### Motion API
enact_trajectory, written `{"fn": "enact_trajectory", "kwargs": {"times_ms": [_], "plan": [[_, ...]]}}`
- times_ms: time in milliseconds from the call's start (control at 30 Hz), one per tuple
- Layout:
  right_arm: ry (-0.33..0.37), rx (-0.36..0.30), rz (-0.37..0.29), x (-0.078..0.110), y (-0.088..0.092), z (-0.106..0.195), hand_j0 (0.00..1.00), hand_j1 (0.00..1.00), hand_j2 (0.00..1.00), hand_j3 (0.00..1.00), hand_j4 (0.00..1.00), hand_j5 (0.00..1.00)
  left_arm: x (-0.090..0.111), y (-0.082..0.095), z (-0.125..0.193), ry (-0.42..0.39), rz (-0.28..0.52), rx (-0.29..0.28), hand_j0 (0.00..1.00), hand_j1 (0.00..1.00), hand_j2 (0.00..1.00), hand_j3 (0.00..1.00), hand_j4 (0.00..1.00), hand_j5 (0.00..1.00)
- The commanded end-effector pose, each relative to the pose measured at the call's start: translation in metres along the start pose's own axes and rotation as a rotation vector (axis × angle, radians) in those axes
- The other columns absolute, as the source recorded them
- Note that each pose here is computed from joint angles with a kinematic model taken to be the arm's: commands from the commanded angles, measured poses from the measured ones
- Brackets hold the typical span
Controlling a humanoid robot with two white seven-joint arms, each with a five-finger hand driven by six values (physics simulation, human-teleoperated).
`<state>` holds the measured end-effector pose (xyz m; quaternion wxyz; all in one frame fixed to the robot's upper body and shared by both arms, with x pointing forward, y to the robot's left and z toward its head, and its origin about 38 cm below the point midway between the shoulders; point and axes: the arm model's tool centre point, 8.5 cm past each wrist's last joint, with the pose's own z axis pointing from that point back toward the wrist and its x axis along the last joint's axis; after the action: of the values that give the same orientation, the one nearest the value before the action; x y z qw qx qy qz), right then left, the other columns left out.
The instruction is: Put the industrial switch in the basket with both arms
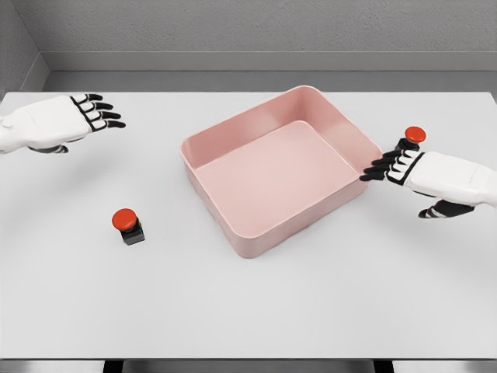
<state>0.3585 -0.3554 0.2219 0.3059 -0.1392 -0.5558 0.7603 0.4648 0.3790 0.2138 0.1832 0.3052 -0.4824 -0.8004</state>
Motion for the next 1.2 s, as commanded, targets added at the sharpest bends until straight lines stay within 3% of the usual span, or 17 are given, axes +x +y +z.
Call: {"fn": "enact_trajectory", "kwargs": {"times_ms": [0, 67, 167, 233, 333, 433, 667, 733, 900, 1067, 1167], "plan": [[0.006, -0.001, -0.007, -0.002, 0.0, 0.001, 1.0, 1.0, 1.0, 1.0, 1.0, 1.0, 0.0, 0.001, 0.0, 0.001, 0.005, 0.005, 1.0, 1.0, 1.0, 1.0, 1.0, 1.0], [0.027, -0.016, -0.002, -0.008, -0.006, 0.005, 1.0, 1.0, 1.0, 1.0, 1.0, 1.0, 0.0, 0.0, 0.0, -0.001, 0.005, 0.003, 1.0, 1.0, 1.0, 1.0, 1.0, 1.0], [0.108, 0.01, -0.002, -0.034, -0.011, 0.017, 1.0, 1.0, 1.0, 1.0, 1.0, 1.0, 0.01, 0.006, -0.004, -0.034, -0.005, 0.017, 1.0, 1.0, 1.0, 1.0, 1.0, 1.0], [0.117, 0.025, 0.036, -0.034, -0.012, 0.013, 1.0, 1.0, 1.0, 1.0, 1.0, 1.0, 0.016, 0.008, -0.005, -0.056, -0.018, 0.019, 1.0, 1.0, 1.0, 1.0, 1.0, 1.0], [0.121, 0.026, 0.108, -0.033, -0.016, -0.003, 1.0, 1.0, 1.0, 1.0, 1.0, 1.0, 0.028, -0.001, -0.005, -0.099, -0.05, -0.026, 1.0, 1.0, 1.0, 1.0, 1.0, 1.0], [0.107, 0.032, 0.124, -0.03, -0.016, -0.019, 1.0, 1.0, 1.0, 1.0, 1.0, 1.0, 0.035, 0.004, 0.006, -0.126, -0.089, -0.031, 1.0, 1.0, 1.0, 1.0, 1.0, 1.0], [0.22, 0.042, 0.082, -0.07, -0.015, -0.015, 1.0, 1.0, 1.0, 1.0, 1.0, 1.0, 0.054, 0.004, -0.002, -0.192, -0.134, -0.045, 1.0, 1.0, 1.0, 1.0, 1.0, 1.0], [0.263, 0.065, 0.106, -0.081, -0.018, -0.012, 1.0, 1.0, 1.0, 1.0, 1.0, 1.0, 0.059, 0.0, -0.005, -0.209, -0.13, -0.055, 1.0, 1.0, 1.0, 1.0, 1.0, 1.0], [0.237, 0.077, 0.12, -0.075, -0.014, -0.045, 1.0, 1.0, 1.0, 1.0, 1.0, 1.0, 0.065, 0.002, -0.007, -0.227, -0.145, -0.051, 1.0, 1.0, 1.0, 1.0, 1.0, 1.0], [0.276, 0.101, 0.084, -0.095, -0.007, -0.067, 1.0, 1.0, 1.0, 1.0, 1.0, 1.0, 0.062, 0.002, -0.003, -0.214, -0.118, -0.042, 1.0, 1.0, 1.0, 1.0, 1.0, 1.0], [0.319, 0.122, 0.057, -0.108, -0.001, -0.06, 1.0, 1.0, 1.0, 1.0, 1.0, 1.0, 0.061, 0.002, -0.001, -0.21, -0.101, -0.038, 1.0, 1.0, 1.0, 1.0, 1.0, 1.0]]}}
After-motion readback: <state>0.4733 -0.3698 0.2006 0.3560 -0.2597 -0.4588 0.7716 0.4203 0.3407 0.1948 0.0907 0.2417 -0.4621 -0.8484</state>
